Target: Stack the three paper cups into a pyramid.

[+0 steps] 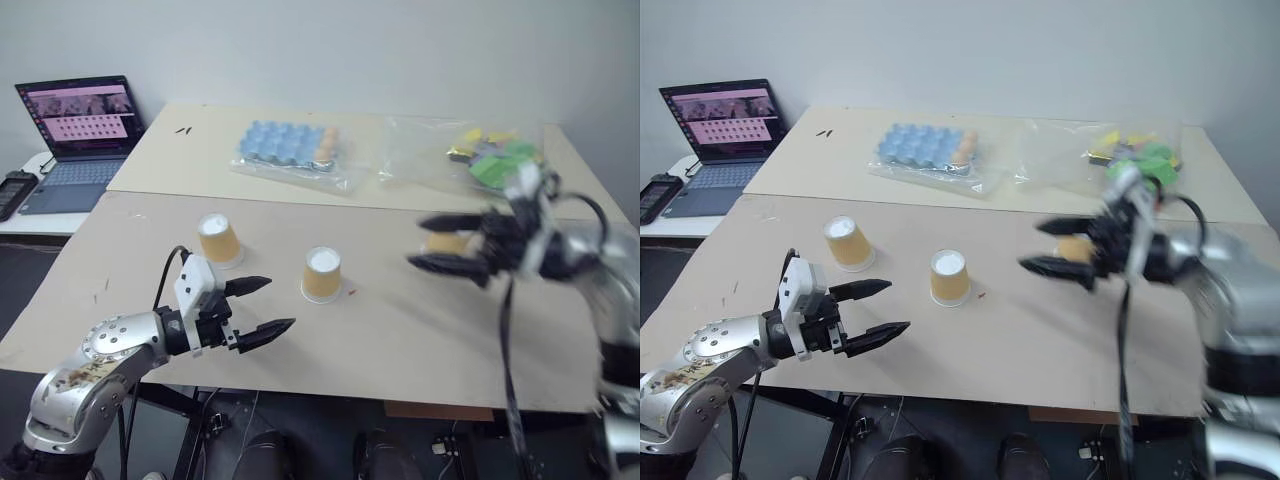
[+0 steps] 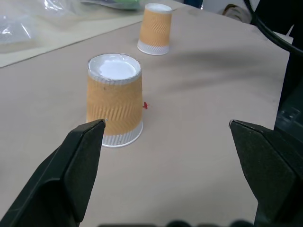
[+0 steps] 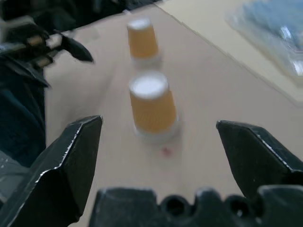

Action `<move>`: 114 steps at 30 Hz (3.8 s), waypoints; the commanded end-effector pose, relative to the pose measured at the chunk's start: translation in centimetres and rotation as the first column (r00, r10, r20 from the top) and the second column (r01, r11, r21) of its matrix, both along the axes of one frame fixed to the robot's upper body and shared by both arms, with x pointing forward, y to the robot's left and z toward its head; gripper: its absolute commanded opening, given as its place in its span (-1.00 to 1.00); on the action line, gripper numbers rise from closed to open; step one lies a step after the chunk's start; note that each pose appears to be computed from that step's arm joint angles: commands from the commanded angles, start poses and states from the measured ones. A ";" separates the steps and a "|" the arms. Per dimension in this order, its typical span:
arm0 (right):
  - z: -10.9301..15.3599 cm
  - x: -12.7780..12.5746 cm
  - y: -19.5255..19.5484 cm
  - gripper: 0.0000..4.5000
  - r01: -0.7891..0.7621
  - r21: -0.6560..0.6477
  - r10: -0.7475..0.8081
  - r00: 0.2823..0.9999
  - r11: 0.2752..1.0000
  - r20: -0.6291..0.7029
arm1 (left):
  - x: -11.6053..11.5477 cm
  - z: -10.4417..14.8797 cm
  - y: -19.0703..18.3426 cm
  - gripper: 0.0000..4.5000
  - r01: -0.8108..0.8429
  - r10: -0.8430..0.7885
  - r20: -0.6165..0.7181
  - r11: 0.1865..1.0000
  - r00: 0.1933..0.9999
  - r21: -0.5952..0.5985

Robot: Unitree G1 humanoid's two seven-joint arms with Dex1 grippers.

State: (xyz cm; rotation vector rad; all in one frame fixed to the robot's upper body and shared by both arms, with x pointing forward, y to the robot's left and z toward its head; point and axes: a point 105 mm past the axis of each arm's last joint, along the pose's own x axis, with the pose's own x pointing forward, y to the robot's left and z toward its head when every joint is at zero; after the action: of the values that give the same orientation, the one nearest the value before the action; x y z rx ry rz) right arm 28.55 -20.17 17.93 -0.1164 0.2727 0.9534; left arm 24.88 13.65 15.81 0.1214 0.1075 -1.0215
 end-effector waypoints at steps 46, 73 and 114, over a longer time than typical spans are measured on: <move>6.5 11.0 3.4 0.22 0.249 0.088 -0.263 0.889 0.965 0.374 | 0.5 0.6 0.4 1.00 -0.029 0.028 0.042 0.999 0.999 0.024; -0.3 4.3 12.8 0.22 -0.392 -0.210 0.433 0.878 0.896 0.204 | 0.5 1.3 0.7 1.00 -0.050 0.048 0.053 0.998 0.997 0.029; 8.9 4.2 9.3 1.00 -0.184 -0.113 0.215 0.889 0.976 0.404 | 1.5 0.4 12.1 1.00 -0.653 0.649 0.115 0.757 0.752 0.004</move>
State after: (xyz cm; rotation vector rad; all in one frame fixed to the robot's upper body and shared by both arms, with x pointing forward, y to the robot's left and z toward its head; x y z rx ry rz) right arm 32.92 -10.45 26.57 -0.3835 -0.0939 1.1454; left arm 26.16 23.11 15.28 0.1192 0.1079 -0.4310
